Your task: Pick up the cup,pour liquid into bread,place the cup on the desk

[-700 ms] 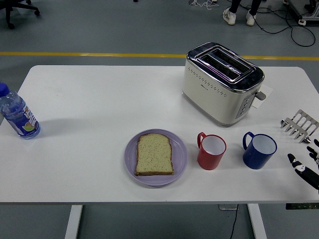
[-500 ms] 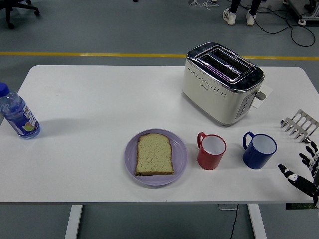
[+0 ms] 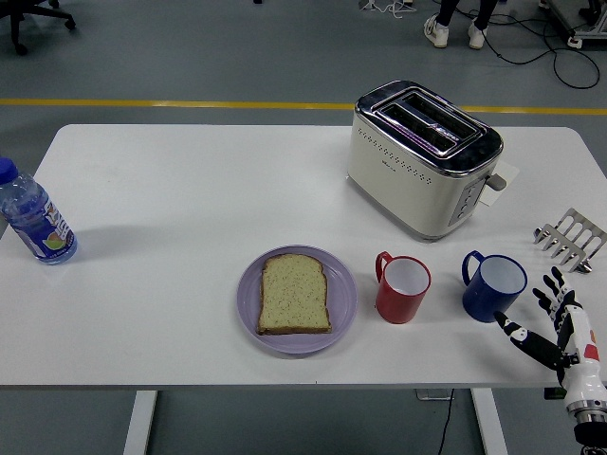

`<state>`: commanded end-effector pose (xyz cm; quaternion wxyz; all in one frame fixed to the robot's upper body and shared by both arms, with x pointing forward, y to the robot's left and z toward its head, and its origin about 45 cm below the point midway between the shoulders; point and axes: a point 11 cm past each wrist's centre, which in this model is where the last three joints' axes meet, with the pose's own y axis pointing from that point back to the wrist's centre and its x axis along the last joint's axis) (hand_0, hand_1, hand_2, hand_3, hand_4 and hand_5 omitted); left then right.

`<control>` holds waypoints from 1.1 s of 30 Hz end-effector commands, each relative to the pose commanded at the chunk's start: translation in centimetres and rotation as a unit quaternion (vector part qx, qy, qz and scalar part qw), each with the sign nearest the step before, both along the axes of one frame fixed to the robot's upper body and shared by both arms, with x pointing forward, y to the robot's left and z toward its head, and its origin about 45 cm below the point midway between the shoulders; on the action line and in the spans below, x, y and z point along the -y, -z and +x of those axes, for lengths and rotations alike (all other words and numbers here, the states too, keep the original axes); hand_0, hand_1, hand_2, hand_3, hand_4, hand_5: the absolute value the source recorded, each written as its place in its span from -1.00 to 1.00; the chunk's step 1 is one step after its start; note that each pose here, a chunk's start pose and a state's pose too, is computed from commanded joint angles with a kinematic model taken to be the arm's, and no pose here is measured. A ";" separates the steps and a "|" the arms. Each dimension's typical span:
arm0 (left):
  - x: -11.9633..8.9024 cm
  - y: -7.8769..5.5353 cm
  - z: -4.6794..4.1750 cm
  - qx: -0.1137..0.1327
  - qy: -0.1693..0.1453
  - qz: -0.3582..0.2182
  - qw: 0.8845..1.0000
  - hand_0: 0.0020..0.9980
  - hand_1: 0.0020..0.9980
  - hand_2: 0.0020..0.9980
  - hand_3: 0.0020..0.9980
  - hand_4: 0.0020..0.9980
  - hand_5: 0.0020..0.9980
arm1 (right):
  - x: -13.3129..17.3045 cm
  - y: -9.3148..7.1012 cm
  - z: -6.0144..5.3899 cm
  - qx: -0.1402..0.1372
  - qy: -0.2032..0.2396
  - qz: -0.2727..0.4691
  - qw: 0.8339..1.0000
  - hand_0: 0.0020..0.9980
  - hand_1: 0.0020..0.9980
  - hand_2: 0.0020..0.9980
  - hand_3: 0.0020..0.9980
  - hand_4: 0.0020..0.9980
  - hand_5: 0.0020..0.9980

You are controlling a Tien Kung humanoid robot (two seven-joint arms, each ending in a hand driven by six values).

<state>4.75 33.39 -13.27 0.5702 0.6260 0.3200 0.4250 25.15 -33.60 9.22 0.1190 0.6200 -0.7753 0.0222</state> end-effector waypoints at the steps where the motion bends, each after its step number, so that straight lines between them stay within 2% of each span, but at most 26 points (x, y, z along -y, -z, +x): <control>1: 0.0 0.0 0.02 0.000 0.000 0.000 1.000 0.28 0.29 0.31 0.09 -0.36 0.69 | -0.2 0.0 0.1 0.000 -0.003 0.001 1.000 0.89 0.76 0.95 1.00 0.95 -0.82; 11: 0.1 0.0 0.12 0.001 -0.001 -0.001 1.000 0.27 0.29 0.31 0.09 -0.36 0.69 | -1.8 0.1 1.5 0.008 -0.018 0.001 1.000 0.89 0.76 0.95 1.00 0.94 -0.80; 20: 0.1 0.0 0.14 0.001 -0.003 -0.002 1.000 0.27 0.29 0.31 0.09 -0.36 0.69 | -2.1 0.9 3.1 0.008 0.004 -0.002 1.000 0.90 0.76 0.96 1.00 0.94 -0.80; 33: 0.3 0.0 0.13 0.001 -0.003 -0.004 1.000 0.27 0.29 0.31 0.09 -0.36 0.69 | -2.4 1.7 4.2 -0.001 0.005 0.000 1.000 0.91 0.75 0.96 1.00 0.95 -0.78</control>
